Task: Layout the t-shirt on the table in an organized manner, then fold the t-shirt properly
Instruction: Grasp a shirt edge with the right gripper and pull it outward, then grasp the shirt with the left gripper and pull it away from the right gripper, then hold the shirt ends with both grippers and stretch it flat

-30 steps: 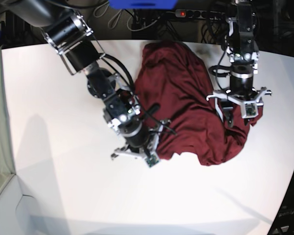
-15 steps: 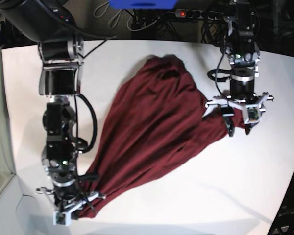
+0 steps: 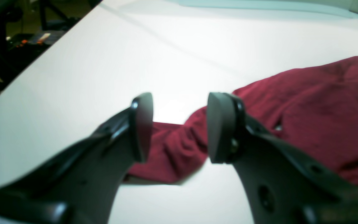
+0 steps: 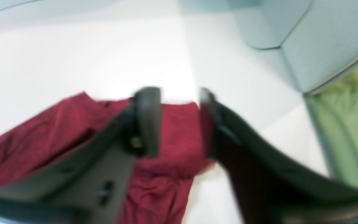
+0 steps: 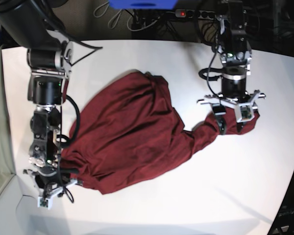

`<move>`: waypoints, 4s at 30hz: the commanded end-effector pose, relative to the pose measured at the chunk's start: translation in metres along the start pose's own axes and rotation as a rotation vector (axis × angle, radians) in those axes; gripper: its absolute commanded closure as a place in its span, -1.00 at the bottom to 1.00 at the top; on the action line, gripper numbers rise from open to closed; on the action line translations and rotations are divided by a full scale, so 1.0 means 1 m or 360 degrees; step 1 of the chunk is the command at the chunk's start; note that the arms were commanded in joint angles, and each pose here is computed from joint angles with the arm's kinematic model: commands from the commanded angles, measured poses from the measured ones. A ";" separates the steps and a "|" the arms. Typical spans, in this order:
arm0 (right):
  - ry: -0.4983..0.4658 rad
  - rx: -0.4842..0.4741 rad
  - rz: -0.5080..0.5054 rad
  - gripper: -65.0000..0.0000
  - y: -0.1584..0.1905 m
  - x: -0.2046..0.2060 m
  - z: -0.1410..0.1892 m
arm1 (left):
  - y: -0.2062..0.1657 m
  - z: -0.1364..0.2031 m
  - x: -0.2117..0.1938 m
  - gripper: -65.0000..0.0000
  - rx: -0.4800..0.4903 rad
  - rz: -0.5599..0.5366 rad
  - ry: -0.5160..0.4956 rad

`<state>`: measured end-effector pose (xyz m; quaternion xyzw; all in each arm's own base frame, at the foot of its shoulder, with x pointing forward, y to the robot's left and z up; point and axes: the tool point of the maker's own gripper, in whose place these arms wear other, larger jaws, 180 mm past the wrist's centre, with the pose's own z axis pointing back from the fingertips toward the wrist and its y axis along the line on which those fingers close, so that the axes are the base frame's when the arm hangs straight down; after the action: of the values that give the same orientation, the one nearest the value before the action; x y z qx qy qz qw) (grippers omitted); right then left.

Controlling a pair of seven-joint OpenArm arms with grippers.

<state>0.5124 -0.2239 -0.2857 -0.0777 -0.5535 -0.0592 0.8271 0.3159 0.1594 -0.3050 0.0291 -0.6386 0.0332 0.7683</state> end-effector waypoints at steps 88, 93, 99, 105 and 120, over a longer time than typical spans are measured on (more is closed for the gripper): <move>-0.0243 0.0013 0.0098 -0.20 -0.004 -0.023 0.097 | 0.187 0.043 0.066 0.98 0.0641 0.0324 -0.0073; -0.0224 0.0080 0.0082 -0.20 0.018 -0.026 0.094 | 0.188 0.054 0.029 0.98 0.0656 0.0343 0.0090; -0.0151 0.0311 0.0215 -0.21 0.086 -0.034 0.074 | 0.188 0.065 0.010 0.98 0.0677 0.0359 0.0173; 0.0008 0.0457 0.0366 -0.21 0.140 -0.046 0.036 | 0.181 0.075 -0.007 0.98 0.0684 0.0389 0.0240; 0.0170 0.0562 0.0519 -0.19 0.188 -0.071 -0.004 | 0.181 0.089 -0.019 0.99 0.0707 0.0382 0.0301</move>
<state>0.5033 -0.0451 -0.3954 -0.0202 -0.4514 0.1693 0.8759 0.2056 0.3293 -0.3202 0.1111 -0.5204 0.2742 0.8010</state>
